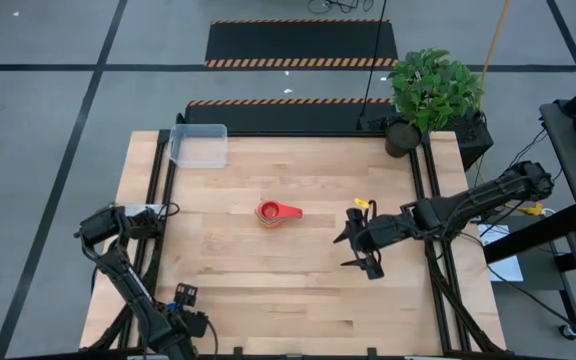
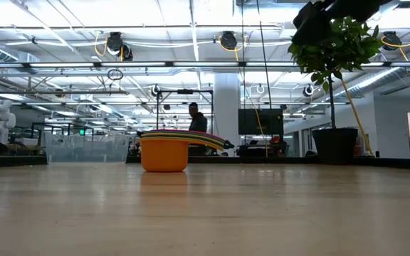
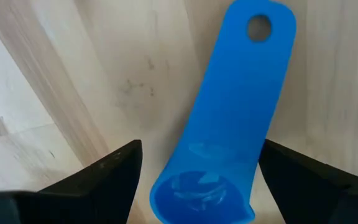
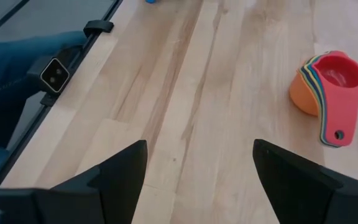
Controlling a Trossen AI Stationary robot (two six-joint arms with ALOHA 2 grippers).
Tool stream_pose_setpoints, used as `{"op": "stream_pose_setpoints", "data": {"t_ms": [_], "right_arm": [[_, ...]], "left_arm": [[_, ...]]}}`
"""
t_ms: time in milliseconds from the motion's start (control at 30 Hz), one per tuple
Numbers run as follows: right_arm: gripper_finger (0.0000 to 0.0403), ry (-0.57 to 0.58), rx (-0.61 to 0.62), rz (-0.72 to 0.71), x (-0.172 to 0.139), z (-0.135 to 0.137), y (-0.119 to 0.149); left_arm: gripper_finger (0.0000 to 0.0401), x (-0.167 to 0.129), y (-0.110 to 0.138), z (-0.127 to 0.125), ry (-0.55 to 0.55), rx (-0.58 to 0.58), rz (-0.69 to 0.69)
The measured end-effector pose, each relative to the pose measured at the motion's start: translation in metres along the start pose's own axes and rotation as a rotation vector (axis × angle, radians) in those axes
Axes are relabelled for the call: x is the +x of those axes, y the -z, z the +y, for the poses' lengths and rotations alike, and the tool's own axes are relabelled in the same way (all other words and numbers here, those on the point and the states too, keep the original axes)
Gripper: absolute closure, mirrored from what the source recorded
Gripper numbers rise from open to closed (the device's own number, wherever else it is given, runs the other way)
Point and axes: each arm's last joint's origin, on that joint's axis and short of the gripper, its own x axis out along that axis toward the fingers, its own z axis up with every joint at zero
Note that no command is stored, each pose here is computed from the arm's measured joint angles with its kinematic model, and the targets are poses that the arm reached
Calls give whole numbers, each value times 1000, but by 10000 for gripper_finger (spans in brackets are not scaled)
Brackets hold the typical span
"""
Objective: Nest measuring cups in basket
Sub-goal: Stack the blue measuring cup into the red measuring cup
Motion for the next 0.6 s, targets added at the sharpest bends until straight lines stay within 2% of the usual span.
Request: {"op": "stream_pose_setpoints", "data": {"t_ms": [267, 600], "right_arm": [[117, 16, 24, -1, 0, -5, 0], [117, 13, 25, 0, 0, -5, 0]], "left_arm": [[88, 0, 2, -2, -6, -3, -8], [158, 11, 0, -12, -11, 48, -20]]}}
